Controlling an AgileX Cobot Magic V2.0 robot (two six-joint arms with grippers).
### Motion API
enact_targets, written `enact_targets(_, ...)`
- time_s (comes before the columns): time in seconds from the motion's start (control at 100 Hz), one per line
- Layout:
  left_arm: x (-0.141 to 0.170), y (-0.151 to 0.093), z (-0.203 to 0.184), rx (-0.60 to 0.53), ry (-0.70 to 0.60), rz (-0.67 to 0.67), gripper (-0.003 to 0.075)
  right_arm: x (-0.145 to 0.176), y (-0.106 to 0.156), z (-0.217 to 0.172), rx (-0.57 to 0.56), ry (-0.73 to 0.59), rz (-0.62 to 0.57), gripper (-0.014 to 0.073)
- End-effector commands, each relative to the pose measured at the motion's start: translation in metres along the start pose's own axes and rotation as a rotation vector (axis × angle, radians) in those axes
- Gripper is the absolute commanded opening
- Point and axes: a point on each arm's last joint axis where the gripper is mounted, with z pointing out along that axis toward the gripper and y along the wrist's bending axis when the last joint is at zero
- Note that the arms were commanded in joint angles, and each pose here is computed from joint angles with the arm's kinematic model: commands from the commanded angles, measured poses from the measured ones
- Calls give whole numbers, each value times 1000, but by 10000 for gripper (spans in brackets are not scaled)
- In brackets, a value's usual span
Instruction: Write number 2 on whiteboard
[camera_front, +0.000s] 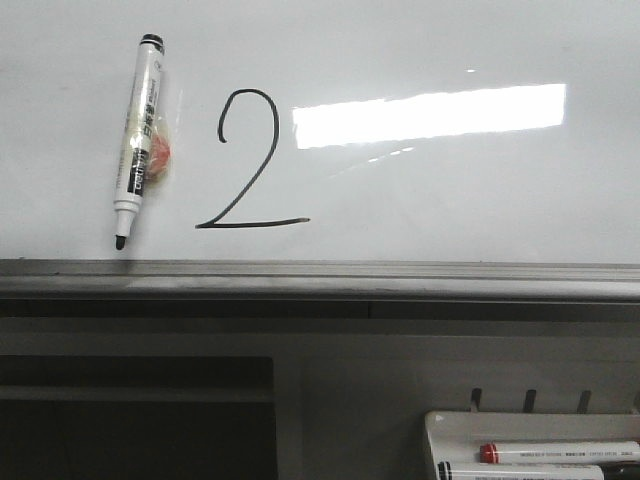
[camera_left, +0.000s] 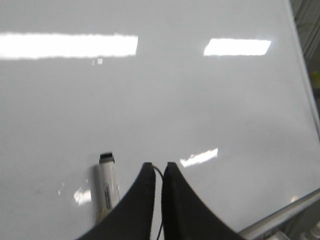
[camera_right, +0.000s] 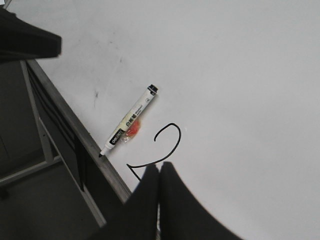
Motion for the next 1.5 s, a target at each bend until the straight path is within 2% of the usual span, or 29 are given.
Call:
enact_targets(0.0,-16,0,-24,2,-154,67,-20,-1,-1,-23,62,-148,-23,-68)
enact_targets(0.16,-2,3,-57,13,-246,73,-20,43,9,-46,58,-163,24,-68)
enact_targets(0.31,18,7,-69,17,-255,73,-20,83,18,-57,60,-163,25,-68)
enact_targets(0.45,22,7,-71,23,-249,75,-20,101,22,-64,61,-177,26,-68)
enact_targets(1.25,28,10,-70,1,-265,93,-20,106,23,-63,60,-170,26,-68)
enact_targets(1.4,38,19,-71,-111,-381,240,-20,106,23,-63,60,-170,26,-68)
enact_targets(1.49,53,26,-69,-195,-343,306,-20,106,23,-63,60,-170,26,-68)
